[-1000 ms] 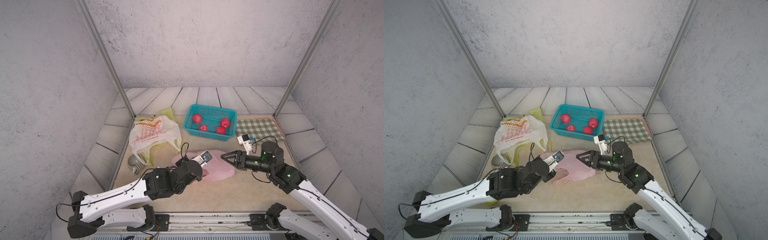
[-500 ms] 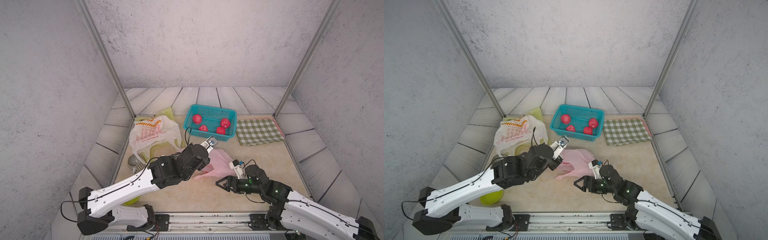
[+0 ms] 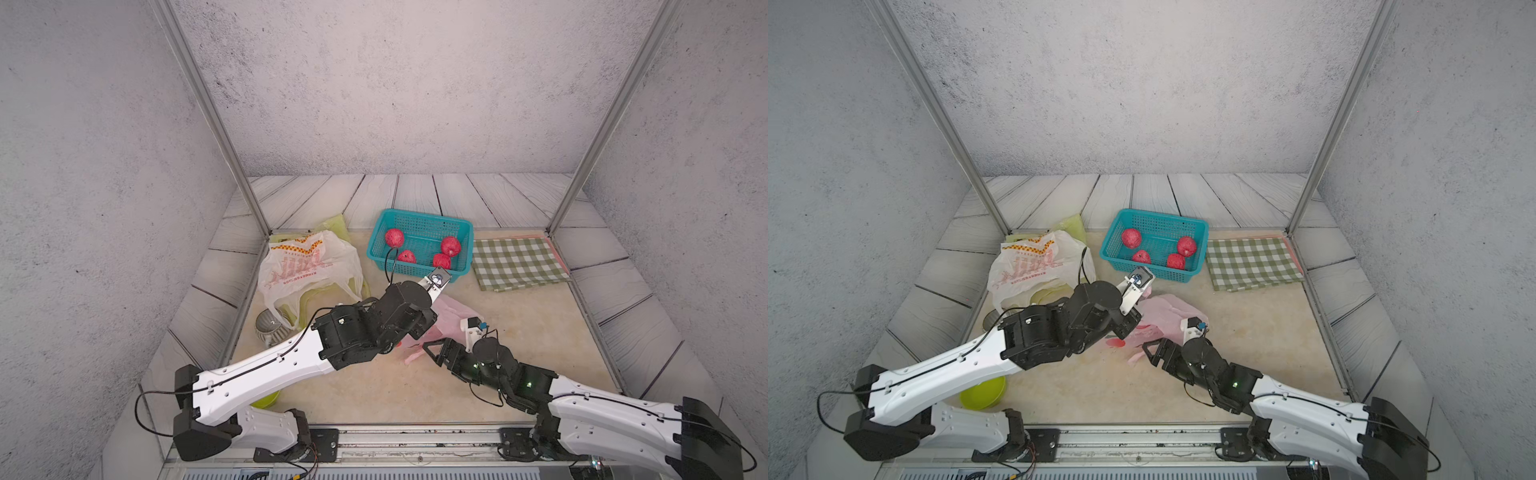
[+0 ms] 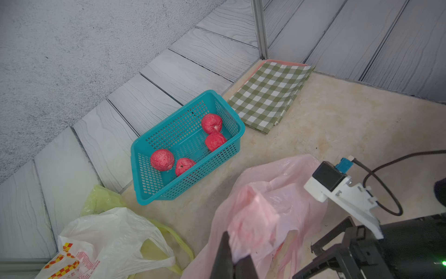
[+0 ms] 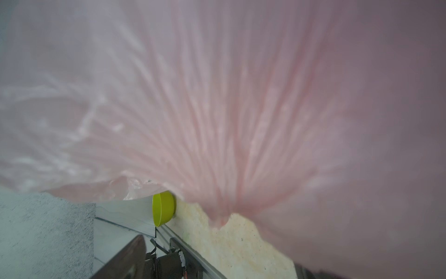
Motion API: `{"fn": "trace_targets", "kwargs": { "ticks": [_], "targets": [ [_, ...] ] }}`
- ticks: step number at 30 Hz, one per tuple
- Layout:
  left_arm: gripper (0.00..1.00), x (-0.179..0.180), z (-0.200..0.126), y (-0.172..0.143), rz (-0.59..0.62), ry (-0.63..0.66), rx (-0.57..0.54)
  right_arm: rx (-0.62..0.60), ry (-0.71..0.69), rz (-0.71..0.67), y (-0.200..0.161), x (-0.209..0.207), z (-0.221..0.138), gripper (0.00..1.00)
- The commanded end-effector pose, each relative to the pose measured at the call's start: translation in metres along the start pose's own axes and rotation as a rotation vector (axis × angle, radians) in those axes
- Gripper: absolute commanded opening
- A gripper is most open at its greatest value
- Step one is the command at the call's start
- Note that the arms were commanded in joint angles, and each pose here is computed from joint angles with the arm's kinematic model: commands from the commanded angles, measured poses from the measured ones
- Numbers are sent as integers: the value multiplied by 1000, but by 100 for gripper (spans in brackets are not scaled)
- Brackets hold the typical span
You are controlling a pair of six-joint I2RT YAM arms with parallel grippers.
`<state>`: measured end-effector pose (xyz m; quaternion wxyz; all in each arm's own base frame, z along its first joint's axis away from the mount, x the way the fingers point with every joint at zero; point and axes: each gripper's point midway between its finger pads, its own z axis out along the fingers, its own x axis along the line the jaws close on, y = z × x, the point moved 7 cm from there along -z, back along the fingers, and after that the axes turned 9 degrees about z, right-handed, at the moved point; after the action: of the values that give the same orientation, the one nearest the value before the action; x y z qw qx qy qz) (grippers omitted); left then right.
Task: Untie the knot of a plastic bag & take out the apple
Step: Untie the plastic bag at the center of the board.
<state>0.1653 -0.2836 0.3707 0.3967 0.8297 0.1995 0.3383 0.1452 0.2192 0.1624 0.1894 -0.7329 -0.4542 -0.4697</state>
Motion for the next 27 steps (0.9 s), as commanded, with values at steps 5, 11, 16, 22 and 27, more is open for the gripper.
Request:
{"fn": "trace_targets", "kwargs": {
  "ticks": [5, 11, 16, 22, 27],
  "targets": [
    [0, 9, -11, 17, -44, -4, -62, -62, 21, 4, 2, 4, 28, 88],
    [0, 12, -16, 5, -30, 18, -39, -10, 34, -6, -4, 10, 36, 53],
    [0, 18, -19, -24, -16, 43, 29, -30, -54, -127, 4, 15, -7, 0],
    [0, 37, -31, -62, -19, 88, 124, -102, -209, -409, 30, 28, -96, 0],
    [0, 48, -41, -76, -1, 115, 155, 8, -295, -617, 36, 49, -121, 0]
  ]
}}
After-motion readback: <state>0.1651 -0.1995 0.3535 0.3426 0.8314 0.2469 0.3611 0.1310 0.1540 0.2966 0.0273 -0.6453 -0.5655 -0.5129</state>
